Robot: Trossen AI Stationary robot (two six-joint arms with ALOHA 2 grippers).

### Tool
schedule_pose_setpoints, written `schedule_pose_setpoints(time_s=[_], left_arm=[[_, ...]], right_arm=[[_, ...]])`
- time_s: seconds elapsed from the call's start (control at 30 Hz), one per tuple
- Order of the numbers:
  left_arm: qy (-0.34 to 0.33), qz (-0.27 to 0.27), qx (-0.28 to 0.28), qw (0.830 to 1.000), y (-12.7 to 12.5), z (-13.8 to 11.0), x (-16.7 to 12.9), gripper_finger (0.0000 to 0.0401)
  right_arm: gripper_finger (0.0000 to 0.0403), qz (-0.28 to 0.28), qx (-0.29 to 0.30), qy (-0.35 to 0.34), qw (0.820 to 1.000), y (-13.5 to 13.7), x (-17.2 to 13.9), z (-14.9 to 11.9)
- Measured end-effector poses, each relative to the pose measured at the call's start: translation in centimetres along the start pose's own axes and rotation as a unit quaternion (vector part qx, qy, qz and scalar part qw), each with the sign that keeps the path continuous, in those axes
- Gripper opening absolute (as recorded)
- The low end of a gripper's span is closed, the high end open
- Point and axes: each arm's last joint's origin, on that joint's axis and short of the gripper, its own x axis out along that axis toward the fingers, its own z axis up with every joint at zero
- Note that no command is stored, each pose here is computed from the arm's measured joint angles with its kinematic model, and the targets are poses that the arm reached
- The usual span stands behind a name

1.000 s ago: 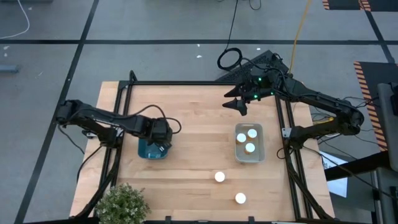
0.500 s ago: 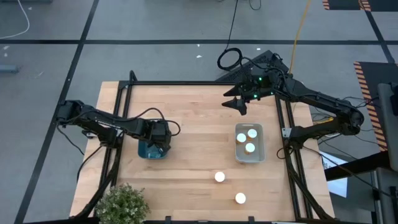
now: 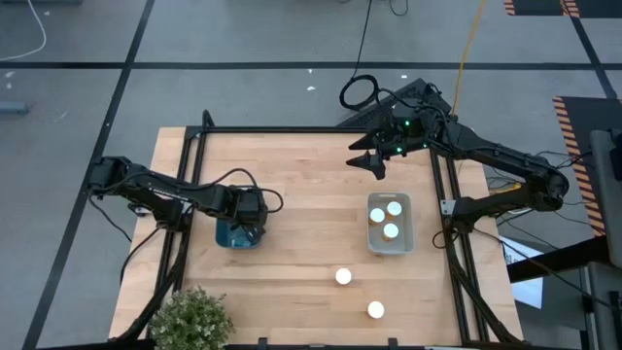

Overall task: Pick and place medicine bottles into bin by pill shape (circle, oval)
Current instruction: Adjust the blue pill bottle

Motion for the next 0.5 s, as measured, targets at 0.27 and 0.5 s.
schedule_pose_setpoints(time_s=[0.27, 0.5], left_arm=[[0.008, 0.007, 0.008, 1.000, 0.0, 0.4, -0.8, 0.0228], [0.006, -0.002, 0.054, 0.999, -0.4, 1.7, -3.1, 0.0217]], right_arm=[[0.0276, 0.000, 0.000, 0.000, 1.000, 0.0, 0.0, 0.0], [0.0276, 0.001, 0.000, 0.000, 1.000, 0.0, 0.0, 0.0]])
